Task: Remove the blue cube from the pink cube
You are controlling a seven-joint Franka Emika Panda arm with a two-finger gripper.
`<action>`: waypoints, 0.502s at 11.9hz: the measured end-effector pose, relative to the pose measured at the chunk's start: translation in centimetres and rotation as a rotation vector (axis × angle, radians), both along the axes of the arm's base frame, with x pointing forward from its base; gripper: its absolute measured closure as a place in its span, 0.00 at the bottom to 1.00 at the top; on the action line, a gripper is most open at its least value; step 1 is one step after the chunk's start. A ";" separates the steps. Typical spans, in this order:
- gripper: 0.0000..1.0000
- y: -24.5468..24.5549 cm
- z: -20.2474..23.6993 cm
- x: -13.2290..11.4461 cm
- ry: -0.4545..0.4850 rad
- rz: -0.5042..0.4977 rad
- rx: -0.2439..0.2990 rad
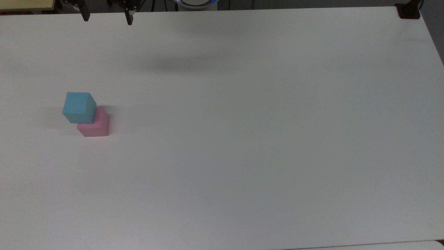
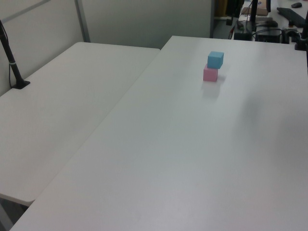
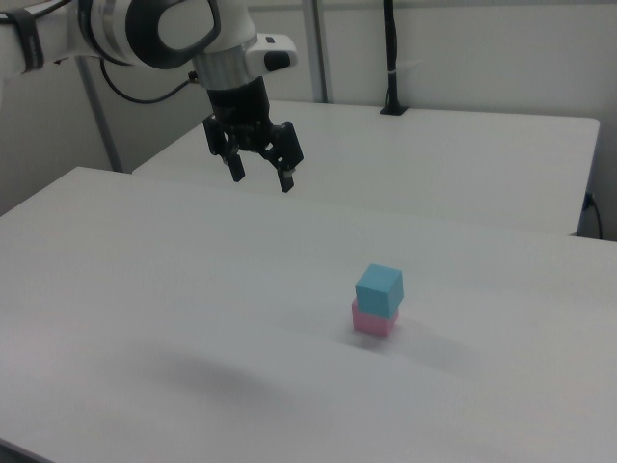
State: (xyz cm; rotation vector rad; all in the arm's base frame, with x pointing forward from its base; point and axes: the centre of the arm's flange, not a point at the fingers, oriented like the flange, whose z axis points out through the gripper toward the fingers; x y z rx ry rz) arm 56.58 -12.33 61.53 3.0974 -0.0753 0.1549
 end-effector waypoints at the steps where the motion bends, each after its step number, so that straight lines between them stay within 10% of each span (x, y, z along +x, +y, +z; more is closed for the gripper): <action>1: 0.00 -0.1 -0.1 0.0 0.003 0.016 -0.005; 6: 0.00 -2.7 -1.5 -0.5 0.037 0.098 -0.016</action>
